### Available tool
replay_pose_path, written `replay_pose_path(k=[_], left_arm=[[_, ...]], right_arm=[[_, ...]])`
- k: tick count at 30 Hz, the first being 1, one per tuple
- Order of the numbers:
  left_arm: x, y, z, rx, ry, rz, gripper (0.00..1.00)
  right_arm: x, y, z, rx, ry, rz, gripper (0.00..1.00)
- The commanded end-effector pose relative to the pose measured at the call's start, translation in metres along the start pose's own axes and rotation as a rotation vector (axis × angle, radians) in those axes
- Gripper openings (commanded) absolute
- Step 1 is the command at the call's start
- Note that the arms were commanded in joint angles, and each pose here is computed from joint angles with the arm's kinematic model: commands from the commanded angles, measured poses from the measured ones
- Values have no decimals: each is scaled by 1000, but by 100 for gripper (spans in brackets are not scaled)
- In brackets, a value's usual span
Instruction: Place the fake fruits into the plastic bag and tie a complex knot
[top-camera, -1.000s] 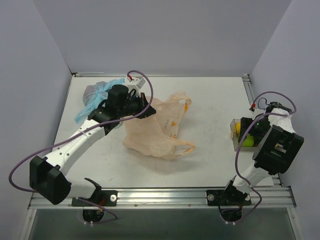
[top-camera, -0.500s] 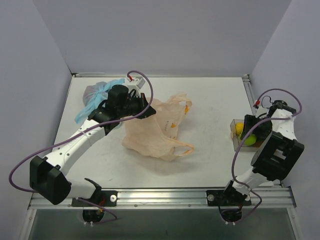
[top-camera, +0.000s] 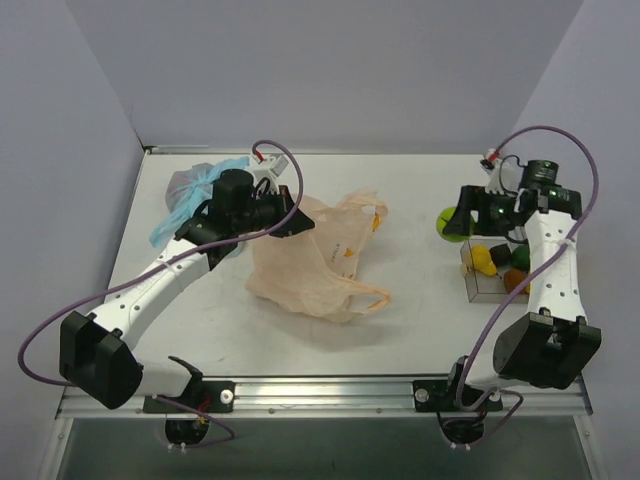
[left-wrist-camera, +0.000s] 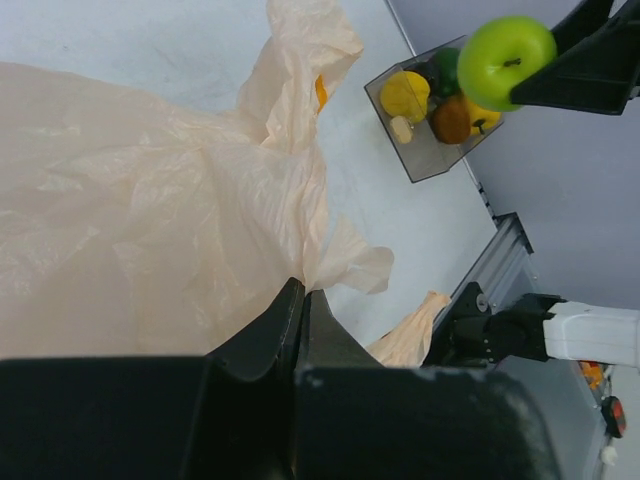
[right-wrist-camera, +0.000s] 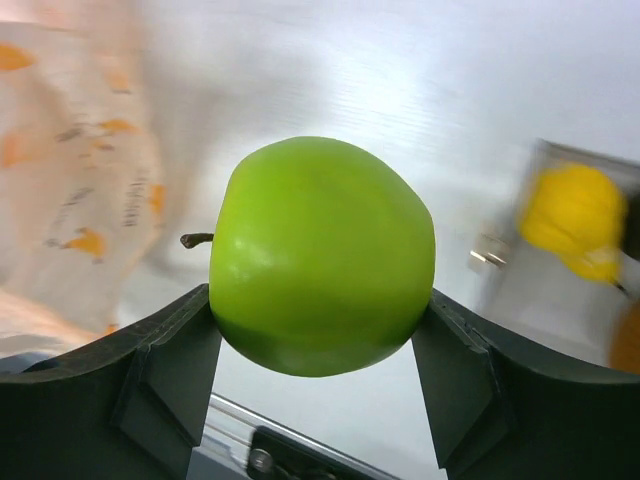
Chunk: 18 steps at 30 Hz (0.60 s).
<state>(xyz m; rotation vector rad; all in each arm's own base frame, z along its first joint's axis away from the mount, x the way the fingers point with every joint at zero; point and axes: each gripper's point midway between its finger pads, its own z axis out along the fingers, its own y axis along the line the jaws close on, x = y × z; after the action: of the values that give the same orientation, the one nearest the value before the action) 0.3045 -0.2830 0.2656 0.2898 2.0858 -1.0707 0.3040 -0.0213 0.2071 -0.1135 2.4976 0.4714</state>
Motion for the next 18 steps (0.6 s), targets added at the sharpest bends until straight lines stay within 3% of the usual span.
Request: replay_pose_path(k=[1, 5, 9, 14, 18], left_arm=[[-13, -17, -1, 102, -35, -29, 0], [-23, -18, -1, 165, -60, -98, 0], [-37, -36, -6, 333, -103, -163, 0], [-46, -63, -14, 466, -113, -164, 0], [-39, -60, -16, 517, -109, -237, 0]], right_arm=[[-23, 88, 6, -235, -67, -1, 41], [-36, 156, 32, -347, -99, -115, 39], [-24, 214, 53, -430, -66, -219, 38], [-21, 232, 64, -404, -76, -308, 37], [-19, 245, 83, -353, -85, -385, 36]])
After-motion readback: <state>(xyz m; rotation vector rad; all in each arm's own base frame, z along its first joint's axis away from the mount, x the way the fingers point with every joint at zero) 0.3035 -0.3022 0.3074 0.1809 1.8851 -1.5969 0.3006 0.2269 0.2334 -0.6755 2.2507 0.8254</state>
